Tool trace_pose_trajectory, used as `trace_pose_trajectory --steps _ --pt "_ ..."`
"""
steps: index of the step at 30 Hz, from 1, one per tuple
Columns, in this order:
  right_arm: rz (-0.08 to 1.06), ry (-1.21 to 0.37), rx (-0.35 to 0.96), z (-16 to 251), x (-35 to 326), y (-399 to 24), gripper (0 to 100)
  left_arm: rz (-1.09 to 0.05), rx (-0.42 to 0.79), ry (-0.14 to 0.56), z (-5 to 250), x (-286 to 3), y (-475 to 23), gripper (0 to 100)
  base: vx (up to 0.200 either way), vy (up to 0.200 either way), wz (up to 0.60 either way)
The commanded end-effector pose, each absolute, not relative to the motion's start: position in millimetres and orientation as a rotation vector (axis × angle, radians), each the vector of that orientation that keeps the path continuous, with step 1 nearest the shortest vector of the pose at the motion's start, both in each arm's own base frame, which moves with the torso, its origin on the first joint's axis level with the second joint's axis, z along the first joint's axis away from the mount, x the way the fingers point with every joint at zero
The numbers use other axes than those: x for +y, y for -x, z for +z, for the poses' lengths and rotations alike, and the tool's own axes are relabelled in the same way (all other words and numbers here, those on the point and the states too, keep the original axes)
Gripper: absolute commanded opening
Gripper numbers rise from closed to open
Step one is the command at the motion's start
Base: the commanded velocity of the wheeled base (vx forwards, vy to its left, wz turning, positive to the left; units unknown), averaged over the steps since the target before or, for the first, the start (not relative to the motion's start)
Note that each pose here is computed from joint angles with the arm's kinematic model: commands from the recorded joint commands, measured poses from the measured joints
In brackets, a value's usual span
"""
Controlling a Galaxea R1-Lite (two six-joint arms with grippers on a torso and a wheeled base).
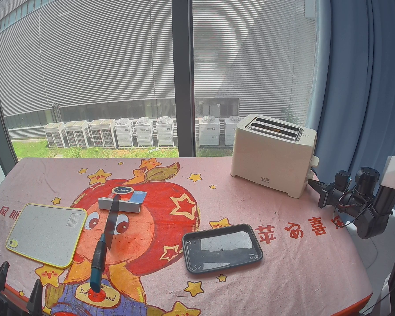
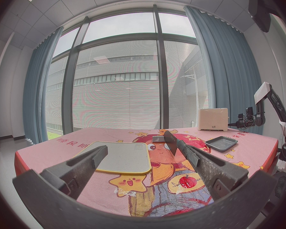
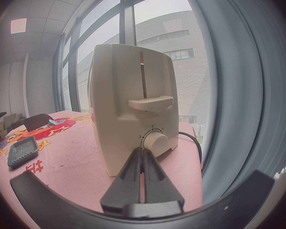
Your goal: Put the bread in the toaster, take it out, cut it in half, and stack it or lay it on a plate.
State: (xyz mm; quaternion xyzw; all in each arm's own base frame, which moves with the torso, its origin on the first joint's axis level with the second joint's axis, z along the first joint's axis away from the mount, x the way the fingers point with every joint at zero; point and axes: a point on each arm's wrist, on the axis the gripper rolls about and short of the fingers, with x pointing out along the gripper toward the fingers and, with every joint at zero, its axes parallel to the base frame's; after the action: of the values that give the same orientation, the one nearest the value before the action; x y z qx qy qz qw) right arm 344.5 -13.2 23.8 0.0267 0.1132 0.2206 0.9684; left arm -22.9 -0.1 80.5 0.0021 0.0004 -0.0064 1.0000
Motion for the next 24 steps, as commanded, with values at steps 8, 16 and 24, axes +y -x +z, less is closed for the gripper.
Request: trace_pose_trajectory --steps 8,16,24 --pt "0.446 -0.055 0.239 20.8 -13.2 -343.9 0 -0.012 0.003 -0.005 75.2 -0.1 22.8 100 0.0 0.0 0.0" --pt "0.448 -0.054 0.234 21.9 -12.6 -343.6 0 -0.012 0.003 -0.005 75.2 -0.1 22.8 100 0.0 0.0 0.0" --pt "0.449 -0.053 0.229 22.9 -12.1 -343.7 0 -0.014 0.003 -0.005 75.2 0.0 22.8 100 0.0 0.0 0.0"
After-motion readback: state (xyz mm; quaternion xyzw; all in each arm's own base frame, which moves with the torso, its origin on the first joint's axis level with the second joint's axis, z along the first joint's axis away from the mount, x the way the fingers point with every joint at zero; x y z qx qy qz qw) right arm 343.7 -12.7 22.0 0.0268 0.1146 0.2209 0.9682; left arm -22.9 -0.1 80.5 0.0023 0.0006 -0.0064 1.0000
